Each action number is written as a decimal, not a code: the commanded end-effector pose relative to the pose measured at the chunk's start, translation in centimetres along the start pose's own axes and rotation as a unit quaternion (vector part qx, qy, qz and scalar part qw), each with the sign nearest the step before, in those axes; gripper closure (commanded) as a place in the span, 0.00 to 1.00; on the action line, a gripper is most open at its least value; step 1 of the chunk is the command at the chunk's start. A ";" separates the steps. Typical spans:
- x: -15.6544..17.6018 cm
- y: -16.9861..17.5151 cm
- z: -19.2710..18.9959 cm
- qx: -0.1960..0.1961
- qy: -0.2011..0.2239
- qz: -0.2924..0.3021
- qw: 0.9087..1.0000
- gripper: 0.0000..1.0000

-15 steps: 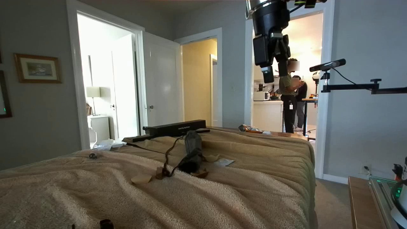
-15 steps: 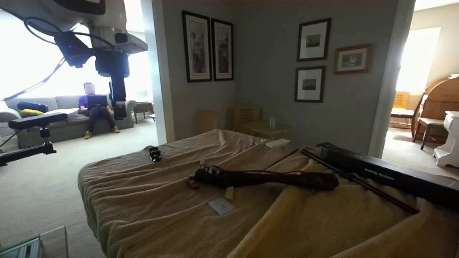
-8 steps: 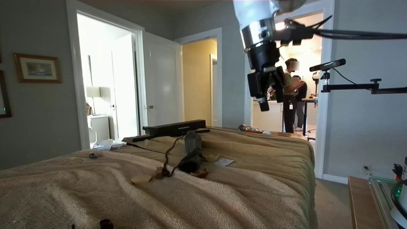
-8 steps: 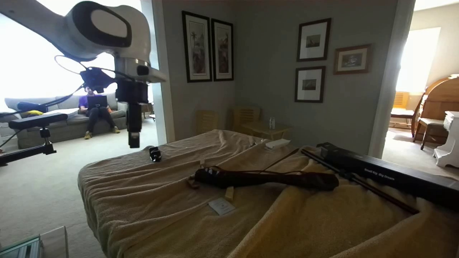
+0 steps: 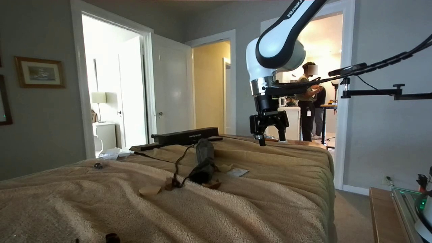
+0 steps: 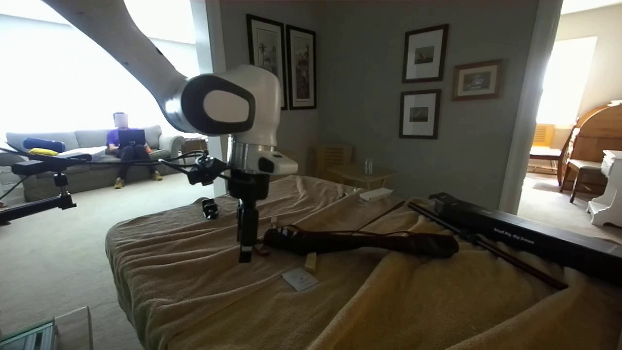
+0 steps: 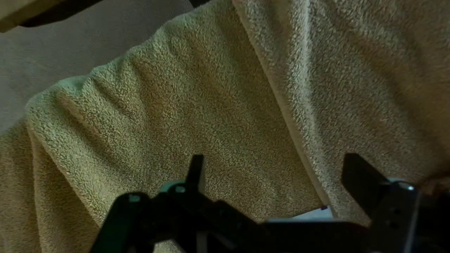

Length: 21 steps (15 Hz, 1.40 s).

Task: Fold the towel on the right

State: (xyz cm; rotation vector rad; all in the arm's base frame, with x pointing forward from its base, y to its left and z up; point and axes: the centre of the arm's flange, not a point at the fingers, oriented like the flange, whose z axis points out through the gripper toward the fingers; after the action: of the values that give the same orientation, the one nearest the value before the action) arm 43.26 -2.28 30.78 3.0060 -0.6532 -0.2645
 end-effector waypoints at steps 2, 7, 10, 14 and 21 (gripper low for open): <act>0.9 0.1 0.4 0.001 -0.004 0.004 1.000 0.00; 1.1 -0.3 0.1 0.001 -0.001 0.000 1.000 0.00; 0.7 -2.5 -3.9 0.072 0.067 0.053 0.994 0.00; 2.7 -4.0 -3.0 0.065 0.181 0.046 0.980 0.00; 7.1 0.1 0.6 0.069 0.355 0.080 0.929 0.00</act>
State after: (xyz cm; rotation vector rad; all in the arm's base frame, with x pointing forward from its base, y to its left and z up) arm 48.95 -3.78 32.07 2.9457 -0.7733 0.6976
